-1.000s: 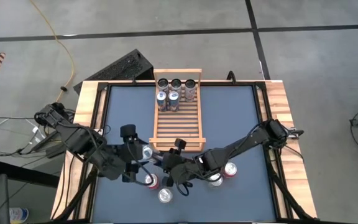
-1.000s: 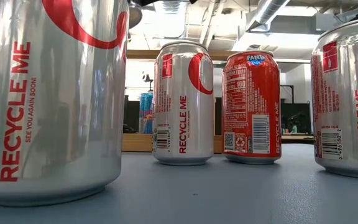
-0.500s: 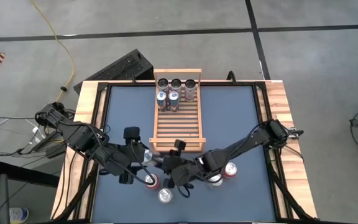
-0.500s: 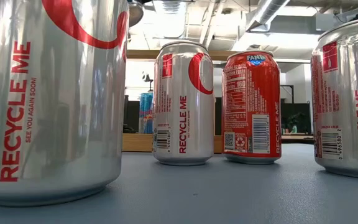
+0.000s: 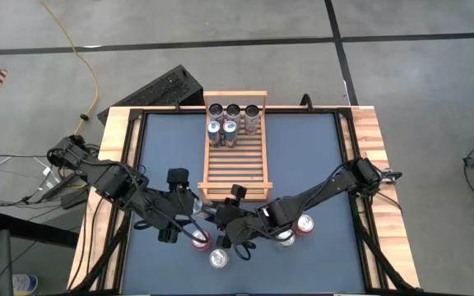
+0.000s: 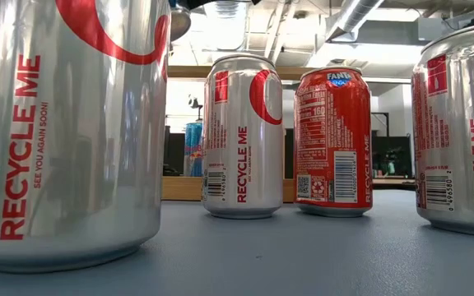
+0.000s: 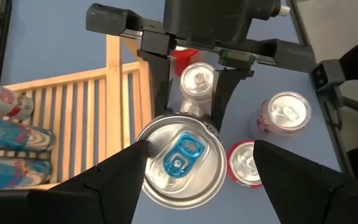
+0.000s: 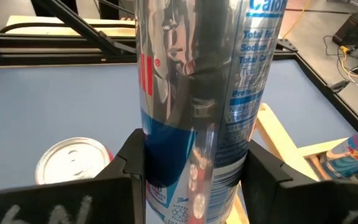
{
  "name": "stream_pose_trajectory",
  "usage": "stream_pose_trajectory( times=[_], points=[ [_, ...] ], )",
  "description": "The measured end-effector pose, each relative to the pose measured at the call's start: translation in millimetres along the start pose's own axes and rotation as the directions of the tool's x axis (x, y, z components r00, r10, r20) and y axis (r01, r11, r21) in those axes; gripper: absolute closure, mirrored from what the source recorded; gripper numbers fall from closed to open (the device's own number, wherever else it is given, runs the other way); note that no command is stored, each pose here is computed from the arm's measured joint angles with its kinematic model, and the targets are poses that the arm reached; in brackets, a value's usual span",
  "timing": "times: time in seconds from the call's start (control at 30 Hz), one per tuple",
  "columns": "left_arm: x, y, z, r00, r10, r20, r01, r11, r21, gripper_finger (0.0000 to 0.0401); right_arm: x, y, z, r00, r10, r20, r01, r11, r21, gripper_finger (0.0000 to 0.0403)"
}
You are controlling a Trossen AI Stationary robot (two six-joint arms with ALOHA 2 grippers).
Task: Place canned beverage on shelf
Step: Put the blue soda can on the shelf aligned with the other blue soda cans
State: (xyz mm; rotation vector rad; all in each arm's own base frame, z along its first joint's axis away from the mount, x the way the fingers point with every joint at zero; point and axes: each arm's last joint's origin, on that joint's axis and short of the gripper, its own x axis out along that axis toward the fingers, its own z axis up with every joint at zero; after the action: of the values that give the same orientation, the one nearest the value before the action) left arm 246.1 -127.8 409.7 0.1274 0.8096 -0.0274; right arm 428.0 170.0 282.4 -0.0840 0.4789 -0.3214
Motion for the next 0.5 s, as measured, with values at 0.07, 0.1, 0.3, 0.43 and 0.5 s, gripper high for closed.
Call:
stream_pose_trajectory(
  times=[0.07,0.1,0.3,0.43,0.5],
  points=[
    [0.5,1.8,-0.2,1.0,0.011,-0.005,-0.011,1.0,0.008,0.0115,0.6,-0.7,0.1,1.0,0.0,-0.001,0.0,1.0,0.001,0.025],
    [0.6,2.1,-0.3,1.0,0.012,-0.006,-0.012,1.0,0.012,0.0115,0.7,-0.8,0.1,1.0,0.0,-0.001,0.0,1.0,0.001,0.025],
    [1.3,3.1,0.4,1.0,0.013,-0.003,-0.013,1.0,0.015,0.0115,0.4,-0.3,0.1,1.0,0.004,-0.001,-0.004,1.0,0.001,0.025],
    [1.4,2.7,2.1,1.0,0.007,0.013,-0.007,1.0,-0.002,0.0115,0.1,0.0,-0.1,1.0,0.005,-0.002,-0.005,1.0,0.0,0.025],
    [1.3,2.4,3.1,1.0,0.004,0.022,-0.003,0.999,-0.04,0.0115,-0.1,0.2,-0.2,1.0,0.006,-0.003,-0.006,1.0,-0.002,0.025]
  ],
)
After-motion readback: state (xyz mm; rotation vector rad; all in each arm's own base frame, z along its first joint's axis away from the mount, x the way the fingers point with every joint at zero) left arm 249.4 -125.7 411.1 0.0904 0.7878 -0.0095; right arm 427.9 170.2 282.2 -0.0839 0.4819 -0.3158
